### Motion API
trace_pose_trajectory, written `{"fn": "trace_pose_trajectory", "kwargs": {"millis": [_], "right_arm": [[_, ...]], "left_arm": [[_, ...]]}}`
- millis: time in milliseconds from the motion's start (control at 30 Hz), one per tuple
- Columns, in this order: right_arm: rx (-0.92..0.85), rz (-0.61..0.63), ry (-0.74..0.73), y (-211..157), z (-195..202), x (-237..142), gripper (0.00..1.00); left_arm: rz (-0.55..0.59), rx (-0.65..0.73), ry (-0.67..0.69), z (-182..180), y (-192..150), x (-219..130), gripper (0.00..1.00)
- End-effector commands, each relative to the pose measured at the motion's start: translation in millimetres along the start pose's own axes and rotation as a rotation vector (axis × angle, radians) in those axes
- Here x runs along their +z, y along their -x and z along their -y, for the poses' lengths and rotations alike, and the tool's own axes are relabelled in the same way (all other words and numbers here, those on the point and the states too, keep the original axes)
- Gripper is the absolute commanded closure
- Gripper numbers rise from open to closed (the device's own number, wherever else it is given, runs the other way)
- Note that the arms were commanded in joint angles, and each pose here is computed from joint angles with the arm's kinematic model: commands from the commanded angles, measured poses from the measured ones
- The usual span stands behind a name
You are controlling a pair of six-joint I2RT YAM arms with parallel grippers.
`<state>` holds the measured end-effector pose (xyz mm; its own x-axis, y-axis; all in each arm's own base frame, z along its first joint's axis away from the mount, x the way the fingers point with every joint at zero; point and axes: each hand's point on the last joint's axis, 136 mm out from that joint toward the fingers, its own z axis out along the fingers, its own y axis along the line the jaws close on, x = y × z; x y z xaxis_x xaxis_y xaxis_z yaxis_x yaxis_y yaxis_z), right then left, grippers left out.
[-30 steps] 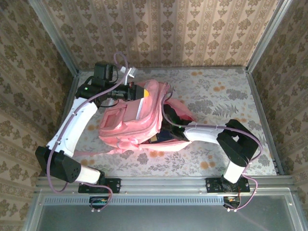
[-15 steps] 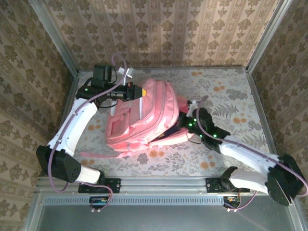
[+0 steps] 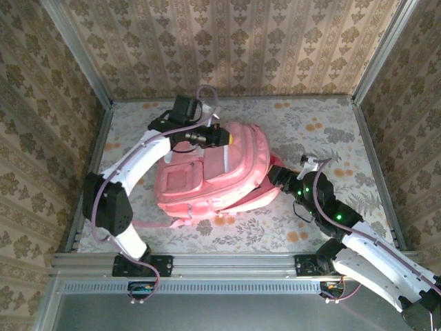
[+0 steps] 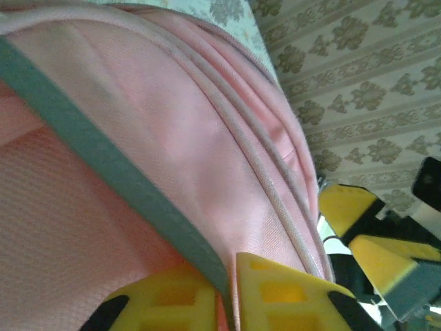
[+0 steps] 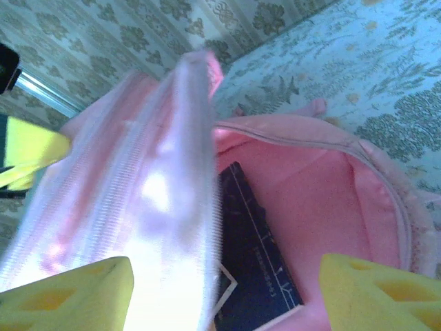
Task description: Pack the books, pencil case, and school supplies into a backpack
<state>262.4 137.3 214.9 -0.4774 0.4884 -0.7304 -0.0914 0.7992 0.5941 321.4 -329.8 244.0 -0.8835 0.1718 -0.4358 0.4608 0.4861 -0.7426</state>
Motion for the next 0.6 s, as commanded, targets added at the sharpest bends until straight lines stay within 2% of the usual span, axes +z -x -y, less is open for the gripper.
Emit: {"fn": "trace_pose_trajectory", "kwargs": {"millis": [0, 67, 167, 367, 467, 567], "right_arm": [[-0.083, -0.035, -0.023, -8, 7, -2, 0.31], [-0.138, -0.086, -0.002, -14, -1, -2, 0.34], [-0.239, -0.180, 0.013, -35, -11, -1, 0.38], [-0.352, -0.388, 0.060, -100, -37, -2, 0.51], [-0.370, -0.495, 0.114, -132, -53, -5, 0.57], [-0.407, -0.596, 0.112, -161, -58, -7, 0.58]], "left_arm": [[0.038, 0.014, 0.057, -9, 18, 4, 0.69], [0.048, 0.017, 0.100, -12, 17, 0, 0.59], [0.114, 0.029, 0.165, -13, 19, -21, 0.53], [0.270, -0.033, 0.219, -9, 5, -79, 0.51], [0.334, -0.109, 0.245, -18, -13, -106, 0.49], [0.351, -0.165, 0.246, -23, -40, -117, 0.46]]}}
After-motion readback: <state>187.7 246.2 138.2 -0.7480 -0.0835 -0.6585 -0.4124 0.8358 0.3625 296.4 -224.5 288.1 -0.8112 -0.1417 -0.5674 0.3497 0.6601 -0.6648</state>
